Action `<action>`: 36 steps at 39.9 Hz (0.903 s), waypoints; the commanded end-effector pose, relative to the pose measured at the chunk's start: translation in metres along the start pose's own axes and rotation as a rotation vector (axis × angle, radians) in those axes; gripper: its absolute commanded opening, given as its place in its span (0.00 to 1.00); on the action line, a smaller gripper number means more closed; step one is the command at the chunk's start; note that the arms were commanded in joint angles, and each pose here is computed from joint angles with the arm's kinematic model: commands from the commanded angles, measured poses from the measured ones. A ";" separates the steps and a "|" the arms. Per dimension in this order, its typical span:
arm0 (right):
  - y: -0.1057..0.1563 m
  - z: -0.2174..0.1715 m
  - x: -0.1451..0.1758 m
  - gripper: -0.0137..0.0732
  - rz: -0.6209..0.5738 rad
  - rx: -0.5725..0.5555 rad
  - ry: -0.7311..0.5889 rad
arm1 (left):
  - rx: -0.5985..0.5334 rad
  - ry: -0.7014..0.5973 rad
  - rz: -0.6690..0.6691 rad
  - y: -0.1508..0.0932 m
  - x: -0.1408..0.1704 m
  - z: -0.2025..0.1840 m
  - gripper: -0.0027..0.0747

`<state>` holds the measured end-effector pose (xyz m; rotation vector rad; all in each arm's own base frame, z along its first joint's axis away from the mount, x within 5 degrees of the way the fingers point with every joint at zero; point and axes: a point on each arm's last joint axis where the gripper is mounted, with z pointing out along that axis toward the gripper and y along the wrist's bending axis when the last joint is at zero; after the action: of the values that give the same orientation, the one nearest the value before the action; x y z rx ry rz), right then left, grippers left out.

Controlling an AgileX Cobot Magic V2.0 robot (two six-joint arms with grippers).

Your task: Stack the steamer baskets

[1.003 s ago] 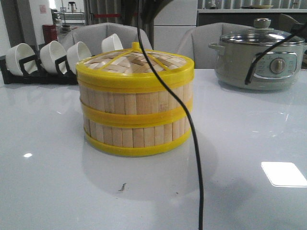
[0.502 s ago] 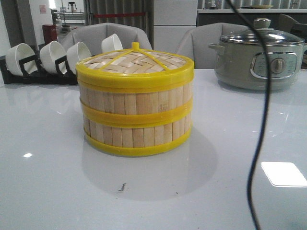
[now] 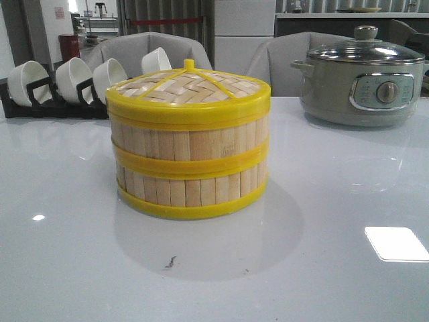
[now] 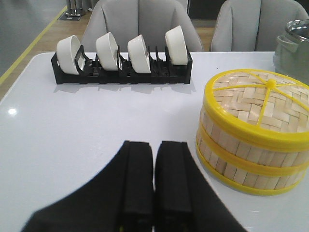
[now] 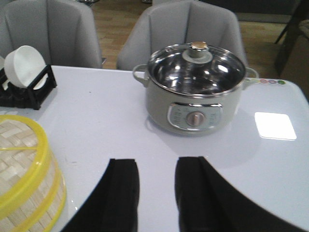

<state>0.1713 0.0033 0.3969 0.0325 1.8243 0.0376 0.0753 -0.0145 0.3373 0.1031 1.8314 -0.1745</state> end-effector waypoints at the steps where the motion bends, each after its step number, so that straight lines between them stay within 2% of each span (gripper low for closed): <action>1: -0.008 -0.034 0.002 0.52 -0.014 0.047 -0.167 | 0.005 -0.104 -0.009 -0.001 -0.015 -0.003 0.15; 12: -0.016 -0.086 0.071 0.52 -0.002 0.147 -0.267 | 0.005 -0.104 -0.009 -0.001 -0.015 -0.003 0.15; 20: -0.017 -0.089 0.117 0.52 -0.006 0.154 -0.318 | 0.005 -0.104 -0.009 -0.001 -0.015 -0.003 0.15; 25: -0.017 -0.084 0.133 0.51 -0.006 0.153 -0.308 | 0.005 -0.104 -0.009 -0.001 -0.015 -0.003 0.15; 27: -0.018 -0.083 0.135 0.47 -0.005 0.153 -0.301 | 0.005 -0.104 -0.009 -0.001 -0.015 -0.003 0.15; 30: -0.018 -0.083 0.135 0.29 -0.005 0.153 -0.301 | 0.005 -0.104 -0.009 -0.001 -0.015 -0.003 0.15; 31: -0.018 -0.083 0.135 0.20 -0.005 0.153 -0.301 | 0.005 -0.104 -0.009 -0.001 -0.015 -0.003 0.15; 32: -0.018 -0.083 0.135 0.16 -0.005 0.153 -0.301 | 0.005 -0.104 -0.009 -0.001 -0.015 -0.003 0.15; 34: -0.018 -0.083 0.135 0.21 -0.005 0.153 -0.302 | 0.005 -0.104 -0.009 -0.001 -0.015 -0.003 0.15; 36: -0.018 -0.083 0.135 0.21 -0.005 0.153 -0.302 | 0.005 -0.104 -0.009 -0.001 -0.015 -0.003 0.15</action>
<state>0.0578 -0.0092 0.2695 0.1609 1.6382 -0.0786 0.0753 -0.0145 0.3373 0.1031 1.8314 -0.1745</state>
